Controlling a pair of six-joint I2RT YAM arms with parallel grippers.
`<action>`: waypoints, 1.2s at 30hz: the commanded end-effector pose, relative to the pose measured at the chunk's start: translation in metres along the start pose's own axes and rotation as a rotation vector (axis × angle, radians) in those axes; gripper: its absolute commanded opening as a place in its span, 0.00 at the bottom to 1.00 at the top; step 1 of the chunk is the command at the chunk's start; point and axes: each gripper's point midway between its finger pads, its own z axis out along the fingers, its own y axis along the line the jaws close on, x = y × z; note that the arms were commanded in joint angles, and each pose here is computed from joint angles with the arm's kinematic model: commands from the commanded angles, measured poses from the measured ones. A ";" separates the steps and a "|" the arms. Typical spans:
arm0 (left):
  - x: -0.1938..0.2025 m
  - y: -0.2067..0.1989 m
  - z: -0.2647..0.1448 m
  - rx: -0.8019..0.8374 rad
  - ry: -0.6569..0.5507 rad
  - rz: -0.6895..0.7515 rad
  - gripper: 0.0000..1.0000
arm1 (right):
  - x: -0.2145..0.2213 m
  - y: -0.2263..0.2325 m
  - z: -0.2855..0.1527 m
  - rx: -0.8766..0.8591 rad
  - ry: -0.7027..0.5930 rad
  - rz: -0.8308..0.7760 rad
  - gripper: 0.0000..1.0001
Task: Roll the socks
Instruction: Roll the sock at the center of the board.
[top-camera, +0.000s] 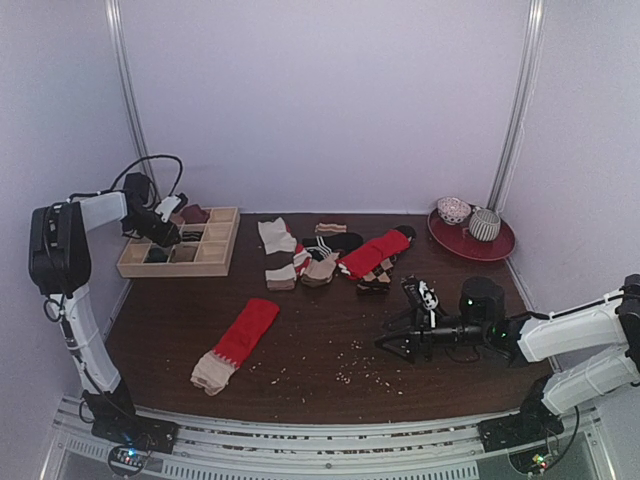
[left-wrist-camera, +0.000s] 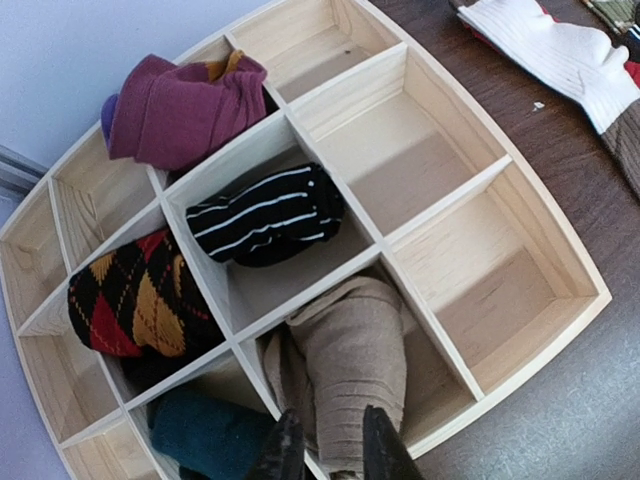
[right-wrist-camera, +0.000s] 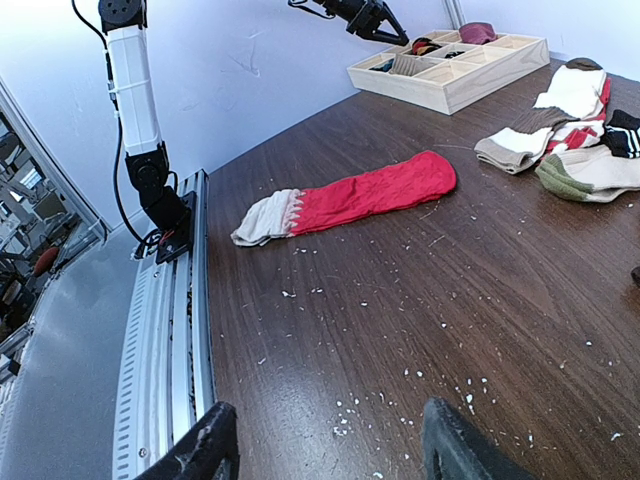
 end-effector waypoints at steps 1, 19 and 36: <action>0.003 0.001 -0.002 0.016 0.022 0.004 0.19 | -0.002 0.001 -0.002 -0.011 -0.012 0.007 0.63; 0.045 -0.024 0.004 0.076 0.125 -0.044 0.06 | -0.003 0.001 -0.001 -0.016 -0.020 0.017 0.63; 0.070 -0.015 0.040 -0.139 0.437 -0.014 0.00 | -0.001 0.001 0.001 -0.024 -0.017 0.028 0.63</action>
